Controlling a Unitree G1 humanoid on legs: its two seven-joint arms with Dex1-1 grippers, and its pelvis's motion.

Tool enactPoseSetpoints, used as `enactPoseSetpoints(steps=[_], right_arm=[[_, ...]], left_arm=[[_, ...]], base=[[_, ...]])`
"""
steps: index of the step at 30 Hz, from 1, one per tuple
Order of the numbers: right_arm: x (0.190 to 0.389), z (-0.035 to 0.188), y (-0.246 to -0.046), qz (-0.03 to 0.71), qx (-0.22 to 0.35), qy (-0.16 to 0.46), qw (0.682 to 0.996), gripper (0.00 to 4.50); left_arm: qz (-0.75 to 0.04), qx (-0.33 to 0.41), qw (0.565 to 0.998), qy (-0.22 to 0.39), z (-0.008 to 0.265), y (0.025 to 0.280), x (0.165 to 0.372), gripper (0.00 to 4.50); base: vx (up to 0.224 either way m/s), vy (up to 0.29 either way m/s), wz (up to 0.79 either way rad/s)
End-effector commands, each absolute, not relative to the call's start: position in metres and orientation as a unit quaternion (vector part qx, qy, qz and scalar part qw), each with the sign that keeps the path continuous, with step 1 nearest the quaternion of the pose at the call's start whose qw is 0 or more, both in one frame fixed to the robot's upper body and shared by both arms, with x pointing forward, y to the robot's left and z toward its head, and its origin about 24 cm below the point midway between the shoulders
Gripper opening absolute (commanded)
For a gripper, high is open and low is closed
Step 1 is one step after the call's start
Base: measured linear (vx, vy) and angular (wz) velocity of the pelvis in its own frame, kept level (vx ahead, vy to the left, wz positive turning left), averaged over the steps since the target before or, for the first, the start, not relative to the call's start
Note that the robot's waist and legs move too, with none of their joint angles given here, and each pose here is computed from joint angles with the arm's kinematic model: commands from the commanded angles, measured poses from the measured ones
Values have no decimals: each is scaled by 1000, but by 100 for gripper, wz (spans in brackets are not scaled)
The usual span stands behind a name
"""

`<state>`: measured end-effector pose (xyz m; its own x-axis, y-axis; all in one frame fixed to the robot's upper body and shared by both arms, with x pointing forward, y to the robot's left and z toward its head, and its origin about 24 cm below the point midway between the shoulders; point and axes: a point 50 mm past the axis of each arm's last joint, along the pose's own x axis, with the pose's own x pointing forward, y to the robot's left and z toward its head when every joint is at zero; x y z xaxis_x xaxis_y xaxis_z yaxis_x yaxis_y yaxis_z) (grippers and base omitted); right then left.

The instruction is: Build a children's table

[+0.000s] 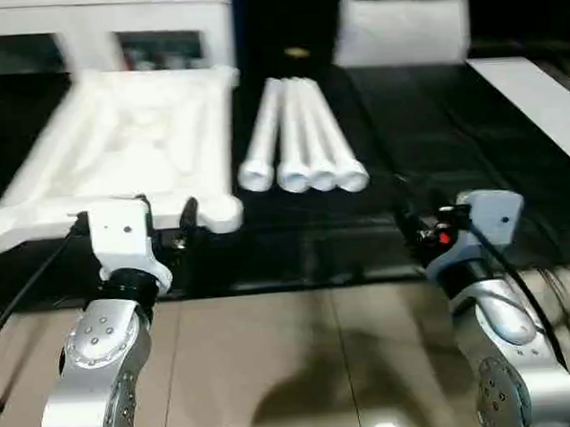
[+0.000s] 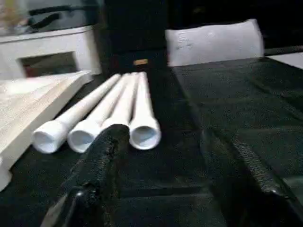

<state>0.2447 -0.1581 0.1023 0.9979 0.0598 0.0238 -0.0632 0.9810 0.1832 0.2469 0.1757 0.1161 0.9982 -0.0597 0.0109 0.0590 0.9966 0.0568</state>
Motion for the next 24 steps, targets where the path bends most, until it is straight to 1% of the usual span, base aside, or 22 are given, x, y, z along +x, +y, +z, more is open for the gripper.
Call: enactPoseSetpoints(steps=[1, 3, 5, 6, 8, 9, 10, 11, 12, 13, 15, 17, 19, 24], right_arm=[[246, 108, -152, 44, 106, -23, 993, 305], [248, 109, -153, 43, 97, -22, 994, 342], [251, 111, -152, 58, 104, -23, 993, 347], [251, 111, -153, 58, 102, -25, 993, 370], [254, 112, -154, 54, 100, -24, 993, 370], [257, 111, -154, 48, 103, -14, 993, 390], [258, 110, -153, 53, 110, -3, 993, 390], [259, 110, -153, 57, 115, 5, 992, 409], [259, 110, -153, 57, 113, 8, 992, 418], [259, 108, -149, 74, 90, 20, 993, 424], [258, 105, -141, 99, 67, 29, 992, 438], [258, 105, -139, 103, 65, 32, 992, 445], [259, 105, -135, 114, 63, 36, 991, 445], [261, 107, -135, 118, 61, 38, 990, 445]], left_arm=[[-13, 41, 999, -4, 116, 183, 250, 400], [-11, 32, 999, -4, 118, 183, 251, 438], [-7, 39, 999, -3, 119, 182, 250, 442], [-6, 40, 999, -3, 118, 181, 250, 449], [-3, 38, 999, -1, 118, 181, 248, 449], [0, 37, 999, -1, 118, 181, 246, 450], [2, 48, 999, 5, 117, 180, 246, 450], [5, 56, 998, 9, 117, 180, 246, 450], [9, 53, 998, 10, 117, 180, 245, 450], [6, 54, 998, 13, 116, 179, 244, 450], [-5, 43, 999, 14, 116, 177, 243, 450], [-2, 31, 999, 13, 117, 177, 243, 450], [13, 36, 999, 5, 119, 179, 243, 450], [27, 30, 999, 6, 118, 177, 241, 450]], base=[[-20, 191, -32], [-39, 268, 5], [-56, 272, 11], [-92, 202, 2], [-102, 185, -5], [-140, 154, -9], [-140, 154, -9], [-138, 165, -17], [-54, 202, -47], [-54, 202, -47], [-78, 249, -24], [-131, 193, -7], [-70, 81, 0], [-124, 2, -7]])
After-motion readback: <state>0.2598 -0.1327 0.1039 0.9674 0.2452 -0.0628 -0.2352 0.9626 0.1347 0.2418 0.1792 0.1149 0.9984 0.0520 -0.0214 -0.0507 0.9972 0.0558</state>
